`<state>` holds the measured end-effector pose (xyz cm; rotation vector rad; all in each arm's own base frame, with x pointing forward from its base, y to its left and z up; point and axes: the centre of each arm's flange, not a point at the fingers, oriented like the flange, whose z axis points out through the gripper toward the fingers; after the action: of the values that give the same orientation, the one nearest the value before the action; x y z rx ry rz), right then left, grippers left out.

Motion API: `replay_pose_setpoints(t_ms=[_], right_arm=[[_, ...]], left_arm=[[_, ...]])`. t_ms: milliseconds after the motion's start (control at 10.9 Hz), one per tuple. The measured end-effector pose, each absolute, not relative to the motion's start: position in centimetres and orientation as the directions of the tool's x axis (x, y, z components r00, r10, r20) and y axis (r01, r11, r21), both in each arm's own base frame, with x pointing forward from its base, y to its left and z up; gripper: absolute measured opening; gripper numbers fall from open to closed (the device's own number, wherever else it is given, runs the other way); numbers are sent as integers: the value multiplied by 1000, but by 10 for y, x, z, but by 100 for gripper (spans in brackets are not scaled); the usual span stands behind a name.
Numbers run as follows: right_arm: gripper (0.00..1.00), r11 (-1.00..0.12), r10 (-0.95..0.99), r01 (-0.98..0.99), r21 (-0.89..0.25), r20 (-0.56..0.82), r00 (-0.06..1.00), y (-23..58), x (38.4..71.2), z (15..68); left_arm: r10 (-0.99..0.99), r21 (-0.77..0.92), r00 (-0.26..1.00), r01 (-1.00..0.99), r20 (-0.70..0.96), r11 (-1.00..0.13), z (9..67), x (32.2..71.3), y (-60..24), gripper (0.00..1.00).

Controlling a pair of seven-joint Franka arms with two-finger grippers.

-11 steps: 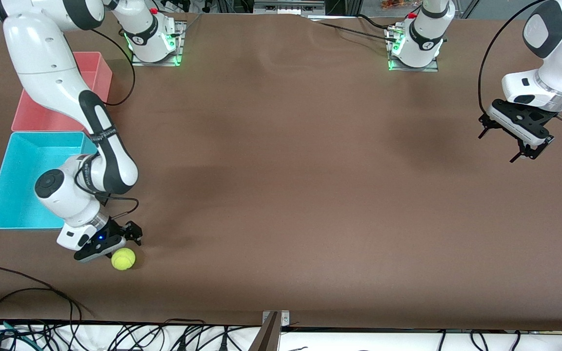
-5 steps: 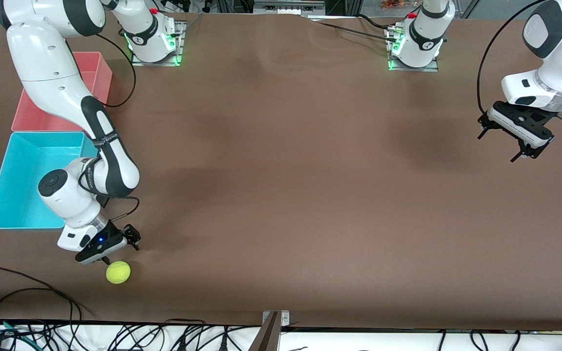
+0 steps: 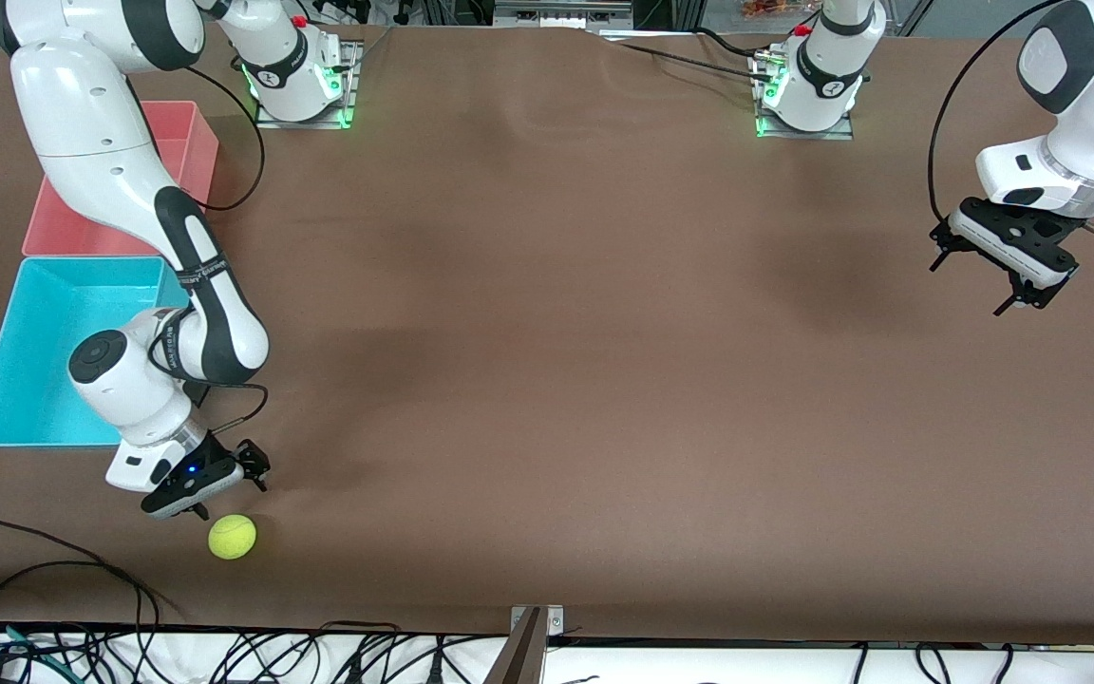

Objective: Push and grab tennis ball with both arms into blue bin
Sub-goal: 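Reach the right gripper to the ball while the left gripper withdraws, then close the right gripper around the tennis ball and lift it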

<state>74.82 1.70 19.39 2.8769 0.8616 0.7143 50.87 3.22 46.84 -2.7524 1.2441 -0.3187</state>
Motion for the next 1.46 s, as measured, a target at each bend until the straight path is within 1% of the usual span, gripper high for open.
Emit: replay_pose_setpoints(t_ms=[183,366,824,1281,1373,1464], right_arm=[[99,-846,529,497,194,428,733,8,754,203],[99,-854,515,480,198,448,731,5,764,205],[98,-884,454,439,159,515,727,24,781,193],[98,-891,444,417,181,545,711,19,783,181],[95,-892,443,413,186,551,708,19,782,178],[95,-892,443,412,188,552,706,19,782,176]], left_arm=[[-744,-169,653,-725,141,-668,468,508,33,100],[-698,-151,702,-681,146,-716,473,506,35,100],[-667,-145,730,-651,152,-745,484,505,33,100],[-653,-139,742,-638,152,-757,483,505,32,100],[-648,-136,746,-634,152,-761,484,505,32,100],[-634,-129,759,-621,150,-773,486,505,31,100]])
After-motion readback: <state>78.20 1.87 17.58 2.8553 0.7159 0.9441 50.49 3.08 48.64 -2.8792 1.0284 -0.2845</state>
